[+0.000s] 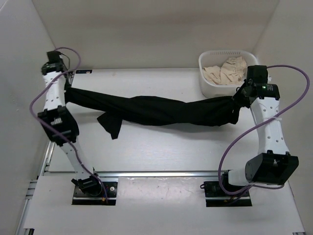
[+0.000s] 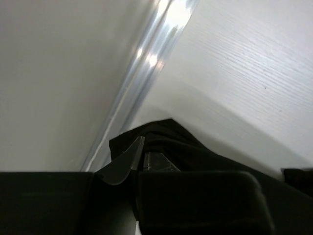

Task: Fold and stack the trousers
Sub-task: Flatten the trousers out

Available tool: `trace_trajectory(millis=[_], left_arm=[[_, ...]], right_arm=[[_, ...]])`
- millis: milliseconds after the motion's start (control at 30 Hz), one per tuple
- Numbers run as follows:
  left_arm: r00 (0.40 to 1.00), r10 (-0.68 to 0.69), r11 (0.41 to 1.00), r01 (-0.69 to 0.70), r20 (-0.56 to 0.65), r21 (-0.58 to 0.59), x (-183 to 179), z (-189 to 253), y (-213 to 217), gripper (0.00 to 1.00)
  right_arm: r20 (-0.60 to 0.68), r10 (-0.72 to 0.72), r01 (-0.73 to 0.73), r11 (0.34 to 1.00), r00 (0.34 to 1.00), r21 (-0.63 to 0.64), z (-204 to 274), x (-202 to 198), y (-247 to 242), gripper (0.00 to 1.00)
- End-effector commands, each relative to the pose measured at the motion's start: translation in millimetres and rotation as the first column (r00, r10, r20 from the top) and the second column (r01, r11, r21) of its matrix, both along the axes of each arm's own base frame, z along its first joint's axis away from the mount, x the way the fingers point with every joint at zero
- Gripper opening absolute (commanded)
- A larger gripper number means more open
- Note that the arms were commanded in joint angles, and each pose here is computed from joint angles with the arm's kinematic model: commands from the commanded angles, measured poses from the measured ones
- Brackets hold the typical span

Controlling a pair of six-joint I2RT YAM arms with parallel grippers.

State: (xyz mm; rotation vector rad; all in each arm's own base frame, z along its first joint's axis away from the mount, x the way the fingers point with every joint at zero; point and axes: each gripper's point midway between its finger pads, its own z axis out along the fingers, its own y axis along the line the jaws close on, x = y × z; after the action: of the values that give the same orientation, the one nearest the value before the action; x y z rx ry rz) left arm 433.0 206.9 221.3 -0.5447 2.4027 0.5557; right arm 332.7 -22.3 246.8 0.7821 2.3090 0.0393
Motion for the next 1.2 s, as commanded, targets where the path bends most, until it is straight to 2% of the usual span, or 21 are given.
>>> trace_trajectory(millis=[0, 67, 167, 200, 300, 333, 367, 400, 433, 500, 567, 600, 667, 733, 800, 833, 867, 900, 933, 1000, 1167], left_arm=[[0.998, 0.000, 0.999, 0.003, -0.065, 0.048, 28, -24, -4, 0.16], [0.995, -0.007, 0.999, 0.012, -0.096, 0.050, 39, -42, -7, 0.18], [0.996, -0.051, 0.998, 0.053, -0.079, 0.027, 47, -40, -22, 0.20], [0.994, -0.058, 0.998, 0.060, -0.096, 0.013, 45, -47, -25, 0.24], [0.986, -0.081, 0.997, 0.081, -0.145, -0.002, 27, -55, -40, 0.51], [0.985, -0.081, 0.997, 0.081, -0.152, -0.004, 19, -54, -41, 0.55], [0.983, -0.100, 0.995, 0.099, -0.155, -0.017, 15, -54, -50, 0.66], [0.987, -0.109, 0.994, 0.108, -0.118, -0.019, 7, -36, -54, 0.66], [0.981, -0.145, 0.989, 0.139, -0.125, -0.059, 0, -41, -67, 0.67], [0.983, -0.156, 0.987, 0.150, -0.100, -0.066, -14, -29, -73, 0.80], [0.976, -0.151, 0.987, 0.141, -0.155, -0.078, -31, -46, -74, 0.83], [0.972, -0.141, 0.989, 0.130, -0.186, -0.071, -37, -54, -72, 0.84], [0.958, -0.115, 0.993, 0.105, -0.263, -0.053, -54, -76, -68, 0.86], [0.950, -0.117, 0.993, 0.103, -0.288, -0.061, -57, -88, -69, 0.86], [0.949, -0.105, 0.993, 0.086, -0.298, -0.076, -59, -94, -62, 0.87], [0.946, -0.112, 0.992, 0.089, -0.305, -0.089, -58, -99, -64, 0.87], [0.945, -0.103, 0.991, 0.072, -0.310, -0.111, -61, -105, -58, 0.88], [0.945, -0.109, 0.990, 0.075, -0.307, -0.120, -60, -105, -60, 0.88], [0.947, -0.094, 0.991, 0.060, -0.307, -0.120, -62, -105, -54, 0.88], [0.946, -0.098, 0.988, 0.055, -0.308, -0.144, -63, -110, -53, 0.88], [0.946, -0.096, 0.984, 0.044, -0.309, -0.171, -67, -121, -51, 0.89]], right_arm=[[-0.007, 0.025, -0.025, 1.000, 1.000, 0.010, 3, -2, 0, 0.00], [-0.009, 0.032, -0.032, 0.999, 0.999, 0.005, 4, 0, 0, 0.00], [-0.007, 0.044, -0.044, 0.999, 0.999, 0.020, 2, 4, 3, 0.00], [0.003, 0.050, -0.050, 0.998, 0.999, 0.026, 3, 6, 4, 0.00], [-0.019, 0.067, -0.066, 0.997, 0.998, 0.049, -5, 10, 9, 0.00], [-0.027, 0.076, -0.074, 0.995, 0.997, 0.061, -8, 11, 11, 0.00], [-0.027, 0.076, -0.074, 0.995, 0.997, 0.061, -8, 11, 11, 0.00], [-0.027, 0.076, -0.074, 0.995, 0.997, 0.061, -8, 11, 11, 0.00], [-0.042, 0.076, -0.073, 0.995, 0.996, 0.063, -9, 8, 11, 0.00], [-0.060, 0.060, -0.056, 0.997, 0.996, 0.057, -12, 4, 7, 0.00], [-0.085, 0.041, -0.036, 0.998, 0.996, 0.054, -15, -5, -3, 0.00], [-0.098, 0.062, -0.058, 0.997, 0.993, 0.045, -16, -8, -5, 0.13], [-0.150, 0.115, -0.102, 0.991, 0.982, 0.091, -27, -14, -2, 0.57], [-0.240, 0.169, -0.147, 0.983, 0.956, 0.108, -38, -15, -1, 0.78], [-0.346, 0.130, -0.107, 0.991, 0.929, 0.087, -56, -27, -12, 0.86], [-0.346, 0.090, -0.060, 0.994, 0.934, 0.096, -62, -31, -16, 0.88], [-0.336, 0.071, -0.033, 0.992, 0.939, 0.118, -68, -33, -16, 0.88], [-0.265, 0.048, -0.012, 0.990, 0.963, 0.138, -66, -28, -17, 0.88], [-0.287, 0.013, 0.052, 0.974, 0.958, 0.219, -86, -39, -13, 0.88], [-0.234, -0.021, 0.083, 0.963, 0.972, 0.256, -93, -37, -13, 0.87], [-0.328, -0.080, 0.162, 0.960, 0.941, 0.229, -130, -52, -21, 0.87]])
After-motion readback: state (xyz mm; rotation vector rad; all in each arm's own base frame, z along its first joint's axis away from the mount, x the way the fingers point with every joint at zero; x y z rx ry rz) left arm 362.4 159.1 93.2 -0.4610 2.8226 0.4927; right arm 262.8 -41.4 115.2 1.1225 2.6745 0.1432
